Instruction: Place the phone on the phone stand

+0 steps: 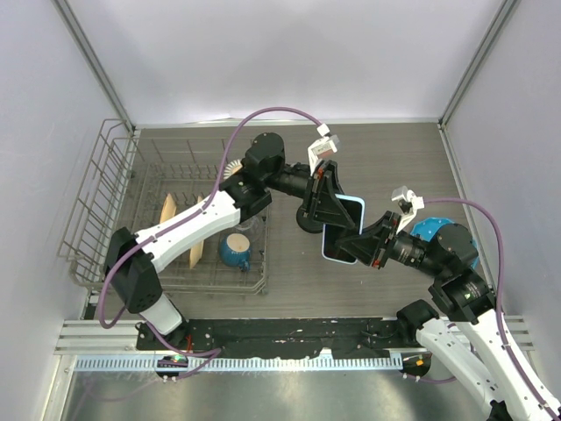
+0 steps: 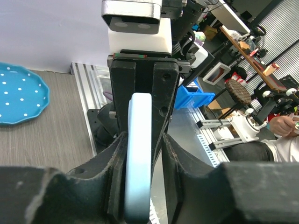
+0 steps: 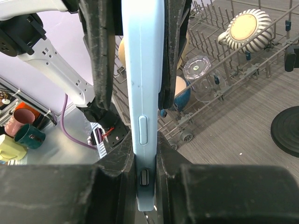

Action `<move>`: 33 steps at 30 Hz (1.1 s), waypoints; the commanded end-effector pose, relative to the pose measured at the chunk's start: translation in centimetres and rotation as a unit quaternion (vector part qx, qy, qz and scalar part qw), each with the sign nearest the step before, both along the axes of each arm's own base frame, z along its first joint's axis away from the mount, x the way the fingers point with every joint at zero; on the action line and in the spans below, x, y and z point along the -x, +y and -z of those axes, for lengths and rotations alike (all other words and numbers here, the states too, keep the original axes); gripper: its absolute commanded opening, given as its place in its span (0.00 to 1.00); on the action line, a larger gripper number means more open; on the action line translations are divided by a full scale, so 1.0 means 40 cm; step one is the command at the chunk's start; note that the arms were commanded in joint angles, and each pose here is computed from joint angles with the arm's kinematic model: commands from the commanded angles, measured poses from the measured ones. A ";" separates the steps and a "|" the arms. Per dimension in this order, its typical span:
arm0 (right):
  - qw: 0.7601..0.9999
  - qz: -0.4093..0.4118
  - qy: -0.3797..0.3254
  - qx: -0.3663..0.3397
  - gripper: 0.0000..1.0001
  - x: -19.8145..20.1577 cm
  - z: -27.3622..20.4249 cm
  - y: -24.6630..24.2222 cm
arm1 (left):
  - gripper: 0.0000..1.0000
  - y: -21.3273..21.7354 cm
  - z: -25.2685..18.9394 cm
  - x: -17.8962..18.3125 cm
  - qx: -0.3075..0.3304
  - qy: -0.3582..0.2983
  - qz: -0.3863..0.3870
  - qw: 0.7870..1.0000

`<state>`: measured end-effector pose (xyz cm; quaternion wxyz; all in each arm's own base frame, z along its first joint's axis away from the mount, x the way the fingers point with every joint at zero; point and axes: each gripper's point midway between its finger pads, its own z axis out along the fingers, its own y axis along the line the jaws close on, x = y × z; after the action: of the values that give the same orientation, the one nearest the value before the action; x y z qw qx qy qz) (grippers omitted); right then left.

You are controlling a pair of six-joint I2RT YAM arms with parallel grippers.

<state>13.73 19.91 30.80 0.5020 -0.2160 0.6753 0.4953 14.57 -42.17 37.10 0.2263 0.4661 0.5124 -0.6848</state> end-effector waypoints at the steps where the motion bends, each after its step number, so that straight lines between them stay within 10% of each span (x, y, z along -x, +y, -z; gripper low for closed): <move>1: 0.998 0.002 -0.052 -0.032 0.01 -0.001 -0.077 -0.001 | 0.37 0.038 -0.089 0.050 0.040 -0.036 0.019 0.998; 12: 0.999 -0.007 -0.045 -0.028 0.01 0.003 -0.063 0.003 | 0.27 0.053 -0.120 0.070 0.065 -0.041 0.032 0.997; 19: 0.999 -0.008 -0.042 -0.025 0.01 0.004 -0.054 0.003 | 0.39 0.059 -0.136 0.073 0.073 -0.044 0.028 0.996; 30: 0.999 0.019 -0.024 -0.019 0.02 -0.029 -0.035 0.000 | 0.00 0.054 -0.141 0.058 0.073 -0.045 -0.008 0.996; 33: 0.998 0.065 0.000 -0.001 0.46 -0.066 -0.008 -0.019 | 0.00 0.049 -0.121 -0.019 0.043 -0.088 -0.125 0.987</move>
<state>13.75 20.16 31.60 0.5094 -0.2188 0.6611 0.5056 15.04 -42.14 38.42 0.2623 0.4426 0.5149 -0.6857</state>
